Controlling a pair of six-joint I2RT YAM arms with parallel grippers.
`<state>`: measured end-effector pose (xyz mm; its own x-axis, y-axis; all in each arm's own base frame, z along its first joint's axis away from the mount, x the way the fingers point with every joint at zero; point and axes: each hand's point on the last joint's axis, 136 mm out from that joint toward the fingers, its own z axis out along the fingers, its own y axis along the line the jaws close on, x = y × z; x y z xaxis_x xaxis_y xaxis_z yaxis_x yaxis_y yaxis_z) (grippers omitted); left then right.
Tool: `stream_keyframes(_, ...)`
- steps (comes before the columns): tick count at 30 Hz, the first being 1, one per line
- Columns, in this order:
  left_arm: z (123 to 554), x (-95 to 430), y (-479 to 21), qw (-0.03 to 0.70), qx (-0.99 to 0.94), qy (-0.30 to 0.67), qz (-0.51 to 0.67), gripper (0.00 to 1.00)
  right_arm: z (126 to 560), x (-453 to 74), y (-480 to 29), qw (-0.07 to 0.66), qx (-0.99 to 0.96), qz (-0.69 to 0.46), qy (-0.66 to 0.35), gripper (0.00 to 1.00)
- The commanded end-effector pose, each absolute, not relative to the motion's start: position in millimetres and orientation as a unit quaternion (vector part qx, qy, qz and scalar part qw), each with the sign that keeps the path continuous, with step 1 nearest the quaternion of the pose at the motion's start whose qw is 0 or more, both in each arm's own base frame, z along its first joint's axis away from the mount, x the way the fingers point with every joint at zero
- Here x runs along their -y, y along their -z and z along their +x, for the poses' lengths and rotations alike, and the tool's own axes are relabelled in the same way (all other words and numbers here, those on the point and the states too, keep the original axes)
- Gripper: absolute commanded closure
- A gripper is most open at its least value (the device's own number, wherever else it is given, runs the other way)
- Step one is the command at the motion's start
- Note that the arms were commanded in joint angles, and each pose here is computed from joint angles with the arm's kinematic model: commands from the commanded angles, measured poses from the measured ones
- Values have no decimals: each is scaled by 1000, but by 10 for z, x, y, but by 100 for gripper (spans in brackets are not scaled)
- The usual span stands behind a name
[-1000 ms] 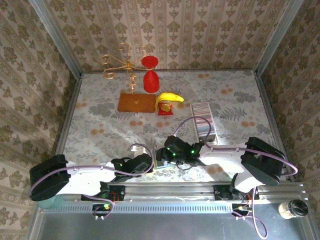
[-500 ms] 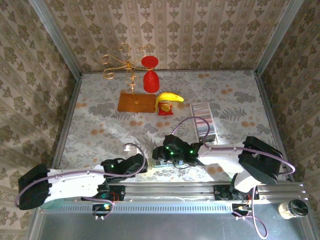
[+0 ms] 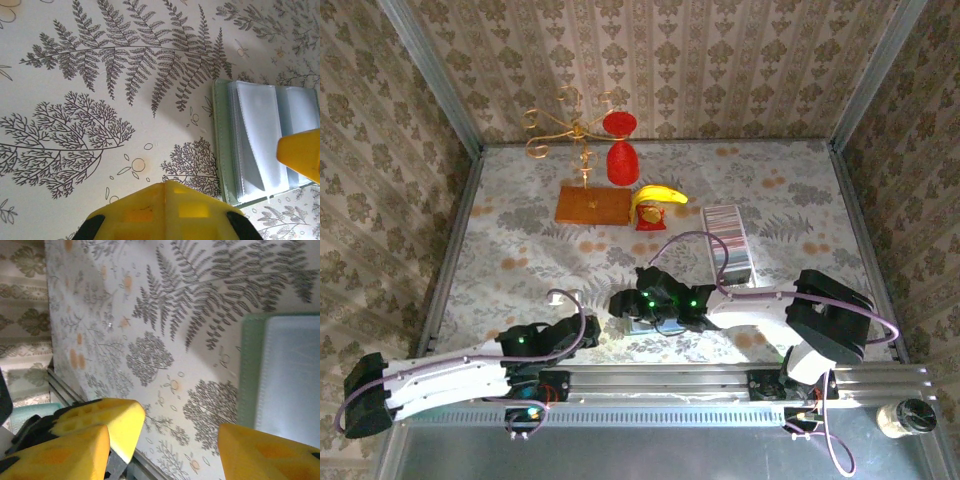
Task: Put the credit cards into the card holder
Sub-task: Flip over the card slot in the card holder.
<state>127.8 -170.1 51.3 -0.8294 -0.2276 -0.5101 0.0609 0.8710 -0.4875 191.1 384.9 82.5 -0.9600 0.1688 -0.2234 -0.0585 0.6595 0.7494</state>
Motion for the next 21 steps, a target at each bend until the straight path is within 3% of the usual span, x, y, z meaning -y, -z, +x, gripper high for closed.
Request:
stream_keyframes(1,1284,1545,-481,300,-926,223,-43,93,1950,-4073,-1045,139,-876,29,-461,40)
stream_keyframes(5,1287,1515,-547,306,-922,232,-46,88,1989,-4191,-1425,167,-849,-1,-501,41)
stream_keyframes(10,1318,1552,-690,319,-915,244,-38,80,2184,-3780,-1836,277,-863,-101,-411,41)
stream_keyframes(15,1385,1675,-852,337,-905,258,-22,56,2407,-3074,-2523,401,-830,-195,-335,38)
stream_keyframes(20,1490,1845,-935,339,-904,261,1,47,2275,-2637,-2743,511,-711,-458,-152,34)
stream_keyframes(21,1511,1882,-938,334,-905,264,3,46,2272,-2519,-2659,505,-692,-507,-98,26)
